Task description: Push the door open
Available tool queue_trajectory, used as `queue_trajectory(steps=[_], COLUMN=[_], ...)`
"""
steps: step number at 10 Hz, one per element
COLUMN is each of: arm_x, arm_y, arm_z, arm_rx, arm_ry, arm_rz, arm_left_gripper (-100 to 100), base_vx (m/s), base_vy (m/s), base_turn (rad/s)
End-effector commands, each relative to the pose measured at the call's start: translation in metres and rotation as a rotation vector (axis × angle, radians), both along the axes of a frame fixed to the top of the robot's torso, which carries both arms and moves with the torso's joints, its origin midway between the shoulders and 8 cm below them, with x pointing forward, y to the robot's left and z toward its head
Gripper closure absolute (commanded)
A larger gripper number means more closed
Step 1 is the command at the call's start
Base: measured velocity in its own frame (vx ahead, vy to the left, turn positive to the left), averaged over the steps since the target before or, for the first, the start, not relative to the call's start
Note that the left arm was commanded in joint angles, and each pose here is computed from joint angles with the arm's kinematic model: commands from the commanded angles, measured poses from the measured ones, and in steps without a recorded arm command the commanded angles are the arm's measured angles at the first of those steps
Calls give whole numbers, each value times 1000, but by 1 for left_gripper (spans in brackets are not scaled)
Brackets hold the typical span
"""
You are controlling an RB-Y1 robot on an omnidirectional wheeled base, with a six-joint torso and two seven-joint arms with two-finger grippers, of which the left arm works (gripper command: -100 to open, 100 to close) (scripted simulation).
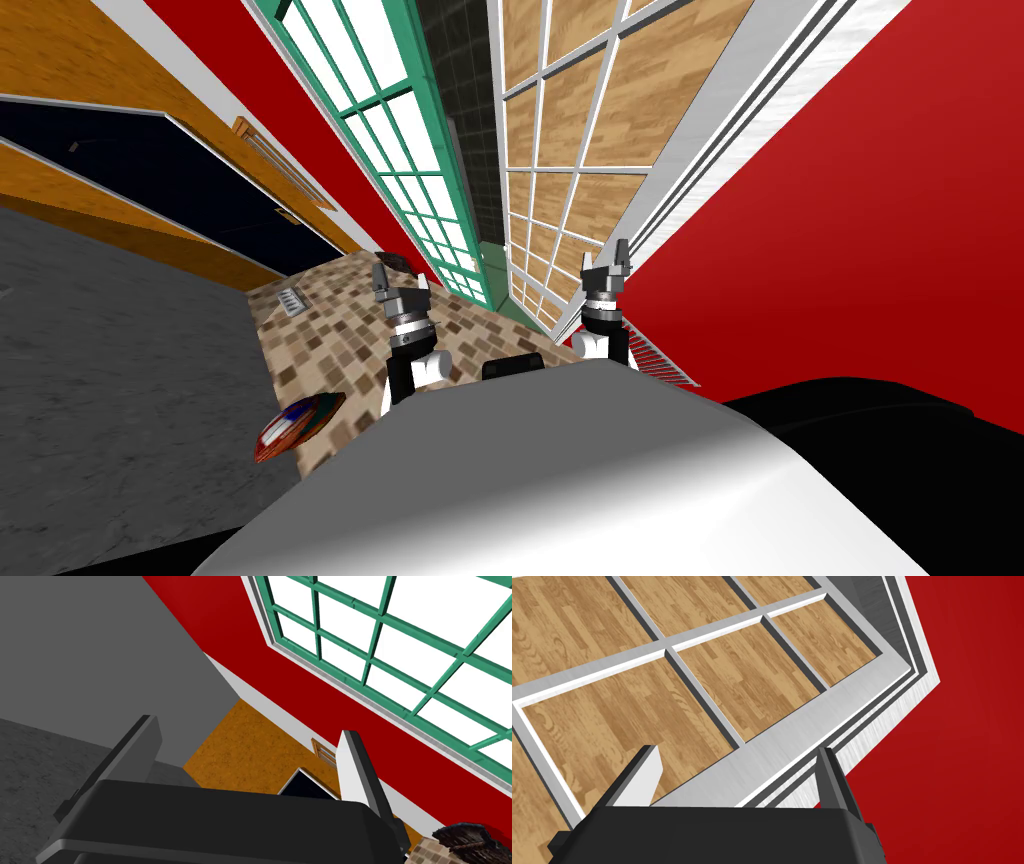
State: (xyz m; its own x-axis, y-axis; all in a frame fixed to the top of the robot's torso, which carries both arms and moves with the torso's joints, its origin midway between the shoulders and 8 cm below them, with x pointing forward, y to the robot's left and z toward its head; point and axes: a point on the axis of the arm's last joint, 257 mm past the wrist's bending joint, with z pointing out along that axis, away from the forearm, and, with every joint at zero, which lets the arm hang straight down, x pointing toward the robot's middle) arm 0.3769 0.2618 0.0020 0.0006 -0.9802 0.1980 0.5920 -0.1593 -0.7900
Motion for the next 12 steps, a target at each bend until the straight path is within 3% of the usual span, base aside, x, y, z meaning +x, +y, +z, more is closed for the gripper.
queue_trajectory(steps=[1,12], arm_x=[5,29], arm_y=[-6,-46], arm_z=[-10,-80], arm_rx=[-33,-280], arm_ry=[8,75], arm_rz=[-40,-272], arm_left_gripper=[-100,-100], base_vx=[43,90], base_vy=[42,76], base_turn=[-94,-97])
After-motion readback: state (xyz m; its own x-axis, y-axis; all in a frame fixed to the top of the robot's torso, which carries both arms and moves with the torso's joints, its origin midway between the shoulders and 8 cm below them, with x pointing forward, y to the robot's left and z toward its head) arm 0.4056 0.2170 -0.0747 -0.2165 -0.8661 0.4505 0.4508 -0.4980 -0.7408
